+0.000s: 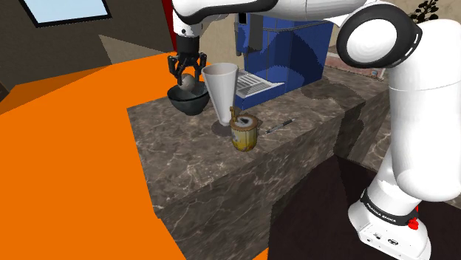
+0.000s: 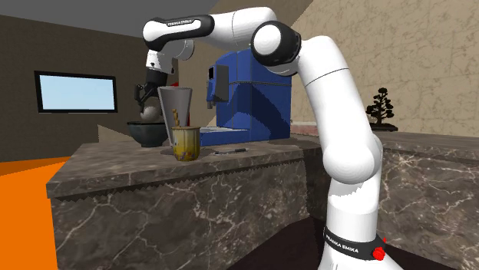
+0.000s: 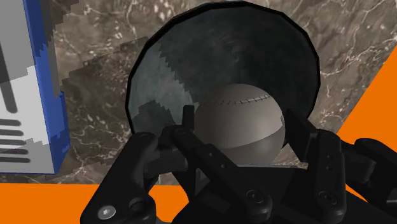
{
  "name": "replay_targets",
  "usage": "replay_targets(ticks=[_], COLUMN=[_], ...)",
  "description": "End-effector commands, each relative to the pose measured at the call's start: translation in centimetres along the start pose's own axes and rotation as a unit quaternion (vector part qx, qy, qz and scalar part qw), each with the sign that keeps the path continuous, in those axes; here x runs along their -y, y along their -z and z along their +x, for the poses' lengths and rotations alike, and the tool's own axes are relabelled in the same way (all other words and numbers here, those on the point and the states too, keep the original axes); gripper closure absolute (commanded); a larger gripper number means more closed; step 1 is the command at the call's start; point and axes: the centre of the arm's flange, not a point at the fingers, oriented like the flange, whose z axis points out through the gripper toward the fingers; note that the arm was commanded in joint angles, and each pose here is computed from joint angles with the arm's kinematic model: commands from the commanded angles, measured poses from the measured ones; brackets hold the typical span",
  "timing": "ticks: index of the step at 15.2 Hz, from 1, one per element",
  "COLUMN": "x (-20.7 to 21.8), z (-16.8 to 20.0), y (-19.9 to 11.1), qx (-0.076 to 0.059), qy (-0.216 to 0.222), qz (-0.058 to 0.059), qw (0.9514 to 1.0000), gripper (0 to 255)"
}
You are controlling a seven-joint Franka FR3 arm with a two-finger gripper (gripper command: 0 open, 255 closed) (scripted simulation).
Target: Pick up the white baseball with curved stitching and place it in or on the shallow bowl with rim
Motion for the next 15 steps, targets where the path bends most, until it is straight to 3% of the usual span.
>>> replay_targets(ticks=[1,2,7,11,15], x=[0.0,0.0,0.0,0.0,0.0], z=[0.0,0.0,0.0,0.0,0.0], y=[0.0,0.0,0.0,5.0,5.0], qx=[0.0,0.0,0.0,0.0,0.0], qy=[0.0,0.0,0.0,0.0,0.0], qz=[0.0,0.0,0.0,0.0,0.0], qw=[1.0,1.0,1.0,1.0,1.0], gripper=[255,0,0,0,0])
